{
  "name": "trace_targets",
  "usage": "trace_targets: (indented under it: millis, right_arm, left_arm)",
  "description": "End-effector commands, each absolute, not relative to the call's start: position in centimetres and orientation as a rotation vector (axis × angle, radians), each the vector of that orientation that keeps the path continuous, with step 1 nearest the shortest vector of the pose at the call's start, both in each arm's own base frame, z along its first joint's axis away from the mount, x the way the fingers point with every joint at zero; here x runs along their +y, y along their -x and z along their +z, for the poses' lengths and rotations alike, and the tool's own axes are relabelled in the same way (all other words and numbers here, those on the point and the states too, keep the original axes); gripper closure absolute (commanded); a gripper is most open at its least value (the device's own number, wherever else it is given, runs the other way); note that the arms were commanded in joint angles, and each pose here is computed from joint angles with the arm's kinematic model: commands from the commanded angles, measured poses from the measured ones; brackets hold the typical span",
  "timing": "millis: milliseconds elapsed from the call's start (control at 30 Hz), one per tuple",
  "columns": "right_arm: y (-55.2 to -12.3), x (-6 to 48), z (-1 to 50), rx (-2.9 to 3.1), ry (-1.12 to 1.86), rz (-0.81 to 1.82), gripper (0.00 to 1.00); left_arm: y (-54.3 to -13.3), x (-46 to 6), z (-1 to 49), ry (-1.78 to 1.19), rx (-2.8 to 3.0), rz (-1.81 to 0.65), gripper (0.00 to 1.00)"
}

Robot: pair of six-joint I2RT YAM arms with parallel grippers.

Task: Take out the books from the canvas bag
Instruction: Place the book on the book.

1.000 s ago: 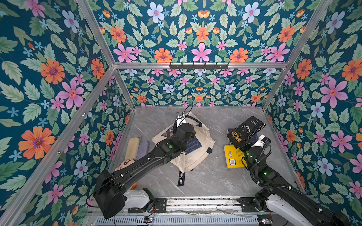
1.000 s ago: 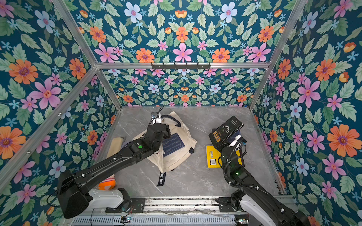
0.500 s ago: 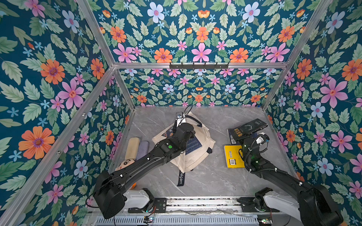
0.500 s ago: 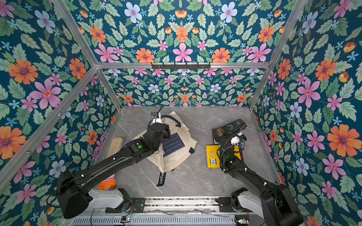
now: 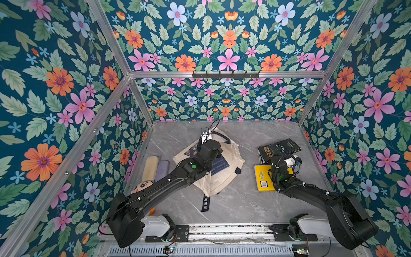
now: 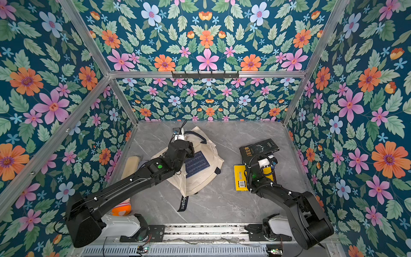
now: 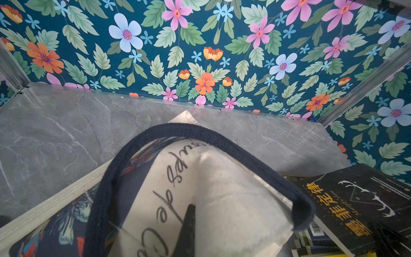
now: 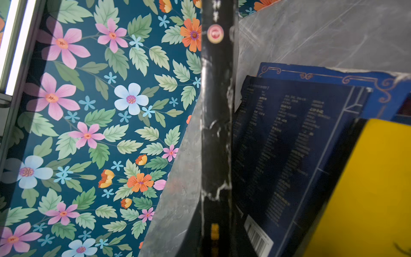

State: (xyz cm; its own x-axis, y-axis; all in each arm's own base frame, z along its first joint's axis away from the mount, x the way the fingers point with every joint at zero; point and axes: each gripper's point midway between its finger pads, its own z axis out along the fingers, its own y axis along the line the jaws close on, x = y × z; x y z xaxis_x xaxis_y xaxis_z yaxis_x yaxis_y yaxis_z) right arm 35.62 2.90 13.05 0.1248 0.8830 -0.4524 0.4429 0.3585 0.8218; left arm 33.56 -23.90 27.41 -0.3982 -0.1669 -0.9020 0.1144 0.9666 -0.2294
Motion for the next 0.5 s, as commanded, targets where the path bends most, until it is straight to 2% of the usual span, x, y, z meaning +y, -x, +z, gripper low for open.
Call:
trace_targets:
  millis: [0,100,167,233,367,467]
  right_arm:
    - [-35.3,2.5,12.5,1.451,-1.351,0.510,1.00]
    - [-35.4,2.9,11.4,1.467,-1.385,0.527,0.97]
    - [-35.6,3.1,11.2,1.465,-1.383,0.549,0.90]
    - [-35.7,3.3,11.1,1.467,-1.390,0.568,0.79]
    - [-36.1,4.2,11.2,1.491,-1.399,0.613,0.73]
    - [-36.1,4.5,11.1,1.493,-1.413,0.648,0.62]
  left_arm:
    - [-33.7,-24.2,28.0,0.042,1.944,-0.324,1.00]
    - [-33.7,-24.2,27.9,0.039,1.946,-0.324,1.00]
    - [-33.7,-24.3,27.9,0.037,1.948,-0.323,1.00]
    - [-33.8,-24.3,27.8,0.036,1.949,-0.322,1.00]
    - [-33.8,-24.4,27.8,0.031,1.951,-0.319,1.00]
    - [-33.8,-24.4,27.8,0.028,1.952,-0.321,1.00]
